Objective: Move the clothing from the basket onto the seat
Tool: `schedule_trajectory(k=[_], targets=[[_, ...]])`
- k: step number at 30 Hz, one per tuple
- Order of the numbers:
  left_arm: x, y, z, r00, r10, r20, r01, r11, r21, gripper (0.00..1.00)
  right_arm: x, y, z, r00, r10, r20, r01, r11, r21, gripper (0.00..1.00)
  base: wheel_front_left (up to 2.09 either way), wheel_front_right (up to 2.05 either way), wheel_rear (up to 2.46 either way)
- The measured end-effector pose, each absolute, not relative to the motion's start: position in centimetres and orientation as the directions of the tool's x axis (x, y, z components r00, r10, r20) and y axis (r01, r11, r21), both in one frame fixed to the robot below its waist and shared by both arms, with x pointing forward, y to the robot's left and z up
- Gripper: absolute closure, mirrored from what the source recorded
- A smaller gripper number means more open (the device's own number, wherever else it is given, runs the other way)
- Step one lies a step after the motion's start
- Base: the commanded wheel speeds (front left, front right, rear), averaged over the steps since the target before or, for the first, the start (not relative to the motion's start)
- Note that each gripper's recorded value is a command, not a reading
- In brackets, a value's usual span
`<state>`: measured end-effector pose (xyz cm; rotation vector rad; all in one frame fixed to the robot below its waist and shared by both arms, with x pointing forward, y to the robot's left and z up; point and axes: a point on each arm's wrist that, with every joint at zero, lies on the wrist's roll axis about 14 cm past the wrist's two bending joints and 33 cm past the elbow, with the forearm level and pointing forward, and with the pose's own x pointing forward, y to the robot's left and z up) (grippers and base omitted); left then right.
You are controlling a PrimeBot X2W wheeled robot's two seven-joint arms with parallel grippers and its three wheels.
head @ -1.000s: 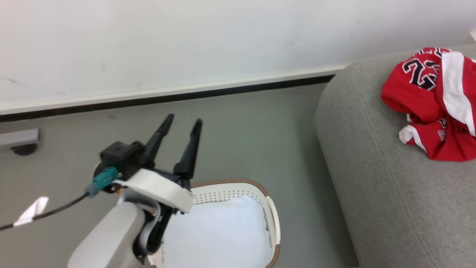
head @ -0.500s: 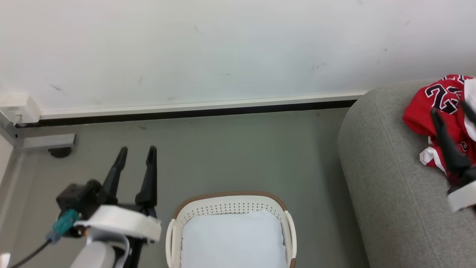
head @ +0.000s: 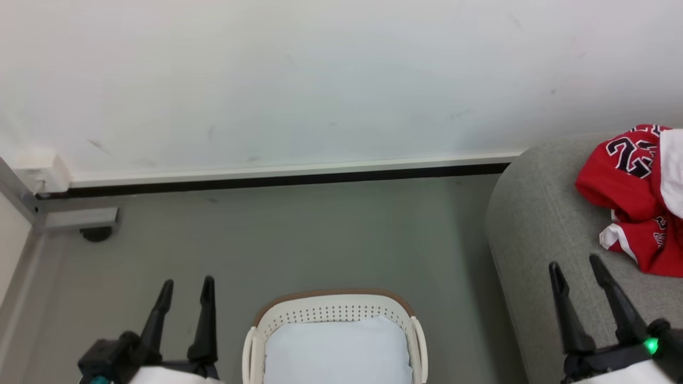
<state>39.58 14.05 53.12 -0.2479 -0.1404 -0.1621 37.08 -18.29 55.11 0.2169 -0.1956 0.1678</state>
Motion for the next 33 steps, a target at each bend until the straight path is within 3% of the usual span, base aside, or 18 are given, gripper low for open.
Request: schedule_trajectory(k=[10, 33], targets=[[38.5, 14.2, 51.9, 0.981, -0.144, 0.129, 0.168, 0.964, -0.208, 0.0, 35.3, -18.1, 52.8, 0.982, 0.112, 0.151, -0.144, 0.964, 0.225, 0.0, 0.0, 0.0, 0.0], [38.3, 14.4, 50.6, 0.986, -0.139, 0.094, 0.156, 0.964, -0.215, 0.0, 35.5, -17.7, 52.3, 0.985, 0.103, 0.138, -0.134, 0.96, 0.244, 0.0, 0.0, 0.0, 0.0]])
